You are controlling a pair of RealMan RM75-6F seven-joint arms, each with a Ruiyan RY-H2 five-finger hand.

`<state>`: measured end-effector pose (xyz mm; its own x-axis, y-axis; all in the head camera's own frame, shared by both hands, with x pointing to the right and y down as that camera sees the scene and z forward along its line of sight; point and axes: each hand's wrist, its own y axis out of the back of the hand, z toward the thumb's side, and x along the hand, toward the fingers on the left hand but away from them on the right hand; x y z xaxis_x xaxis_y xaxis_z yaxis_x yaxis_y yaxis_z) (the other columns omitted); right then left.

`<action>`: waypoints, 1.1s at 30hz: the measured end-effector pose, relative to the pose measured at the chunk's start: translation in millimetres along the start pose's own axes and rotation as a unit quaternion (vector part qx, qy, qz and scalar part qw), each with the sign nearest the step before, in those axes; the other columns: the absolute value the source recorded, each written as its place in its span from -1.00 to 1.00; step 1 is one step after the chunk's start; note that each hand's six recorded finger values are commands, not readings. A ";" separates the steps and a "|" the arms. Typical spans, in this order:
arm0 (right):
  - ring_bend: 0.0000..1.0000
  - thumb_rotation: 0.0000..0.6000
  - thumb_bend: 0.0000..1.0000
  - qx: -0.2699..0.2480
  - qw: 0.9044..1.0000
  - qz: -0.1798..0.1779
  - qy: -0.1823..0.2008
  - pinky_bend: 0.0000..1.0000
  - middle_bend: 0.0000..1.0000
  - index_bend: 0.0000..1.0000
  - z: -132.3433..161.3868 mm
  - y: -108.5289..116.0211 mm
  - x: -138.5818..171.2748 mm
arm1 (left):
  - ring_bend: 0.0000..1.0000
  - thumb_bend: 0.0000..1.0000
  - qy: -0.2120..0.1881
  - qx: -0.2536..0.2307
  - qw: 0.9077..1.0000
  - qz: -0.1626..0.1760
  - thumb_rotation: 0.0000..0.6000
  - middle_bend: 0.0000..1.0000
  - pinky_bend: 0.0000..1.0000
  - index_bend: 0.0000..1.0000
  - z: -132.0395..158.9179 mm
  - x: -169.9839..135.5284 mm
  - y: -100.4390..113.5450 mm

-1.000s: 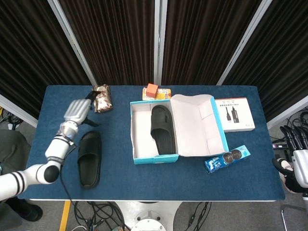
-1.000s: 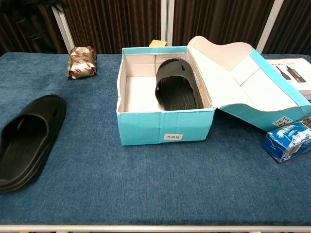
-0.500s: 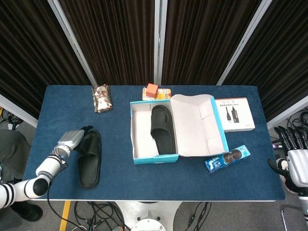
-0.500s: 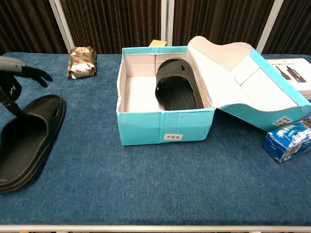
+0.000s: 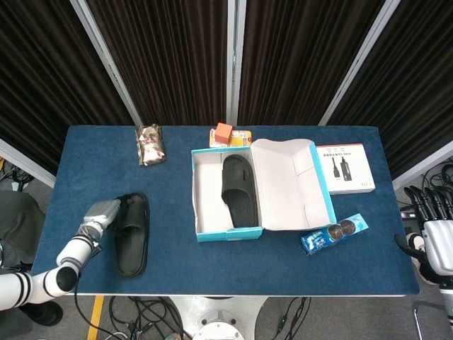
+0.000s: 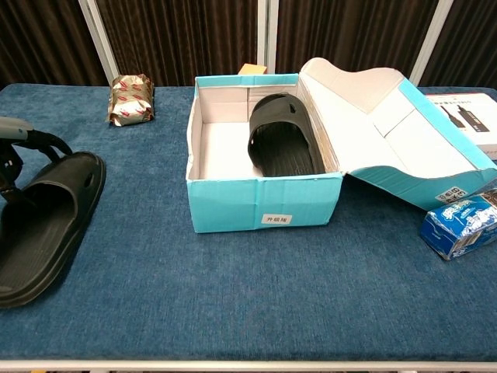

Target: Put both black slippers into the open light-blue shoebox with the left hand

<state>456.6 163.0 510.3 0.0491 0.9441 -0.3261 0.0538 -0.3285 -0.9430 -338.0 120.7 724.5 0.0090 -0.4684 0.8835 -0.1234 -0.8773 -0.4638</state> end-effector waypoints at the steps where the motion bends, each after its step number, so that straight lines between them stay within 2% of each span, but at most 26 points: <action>1: -1.00 1.00 -0.69 0.000 1.000 0.000 0.000 -0.96 -0.83 -1.00 0.2 -0.2 0.2 | 0.35 -1.00 0.002 -0.002 1.000 0.003 1.00 -0.54 0.34 -0.65 0.6 0.6 -1.7; 4: -1.00 1.00 -0.69 0.000 1.000 0.000 0.000 -0.95 -0.83 -1.00 0.2 -0.2 0.7 | 0.38 -1.00 0.005 -0.008 1.000 0.003 1.00 -0.44 0.36 -0.52 2.4 1.9 -6.8; 6: -1.00 1.00 -0.69 0.000 1.000 0.000 -0.001 -0.95 -0.83 -1.00 -0.1 0.1 1.1 | 0.43 -1.00 0.006 -0.014 1.000 0.010 1.00 -0.30 0.39 -0.34 2.1 2.7 -6.4; 8: -1.00 1.00 -0.69 -0.001 1.000 -0.001 -0.002 -0.95 -0.83 -1.00 -0.2 0.4 1.4 | 0.47 -1.00 0.009 -0.023 0.999 0.024 1.00 -0.11 0.45 -0.13 2.0 4.7 -6.3; 11: -1.00 1.00 -0.69 0.000 1.000 -0.001 -0.002 -0.95 -0.83 -1.00 -0.3 1.1 1.7 | 0.51 -1.00 0.015 -0.037 0.998 0.050 1.00 0.04 0.47 0.05 0.0 7.9 -7.1; 15: -1.00 1.00 -0.69 0.001 1.000 -0.003 -0.004 -0.95 -0.83 -1.00 -0.6 2.3 2.4 | 0.53 -1.00 0.014 -0.070 0.995 0.067 1.00 0.09 0.47 0.11 -4.2 6.8 -5.1; 21: -1.00 1.00 -0.69 0.000 1.000 -0.003 -0.002 -0.95 -0.83 -1.00 1.0 2.0 2.5 | 0.51 -1.00 -0.004 -0.129 0.986 0.102 1.00 0.14 0.47 0.13 -17.9 -4.6 22.7; 27: -1.00 1.00 -0.69 0.000 1.000 -0.005 0.000 -0.95 -0.83 -1.00 3.3 2.3 3.0 | 0.51 -1.00 -0.035 -0.201 0.968 0.145 1.00 0.15 0.47 0.14 -28.9 -15.8 63.4; 30: -1.00 1.00 -0.69 -0.001 1.000 -0.005 0.001 -0.95 -0.83 -1.00 4.5 2.3 3.0 | 0.50 -1.00 -0.066 -0.240 0.954 0.165 1.00 0.15 0.47 0.14 -24.6 -19.6 84.8; 33: -1.00 1.00 -0.69 0.001 1.000 -0.006 0.003 -0.95 -0.83 -1.00 5.9 3.3 3.1 | 0.44 -1.00 -0.106 -0.284 0.936 0.179 1.00 0.14 0.47 0.14 -13.5 -21.1 105.3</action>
<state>451.0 165.0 505.8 0.0543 0.9478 -0.3143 0.0533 -0.3170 -0.9469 -364.5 39.6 657.9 0.0554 -0.7845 0.6177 -0.6625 -0.4917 -0.5651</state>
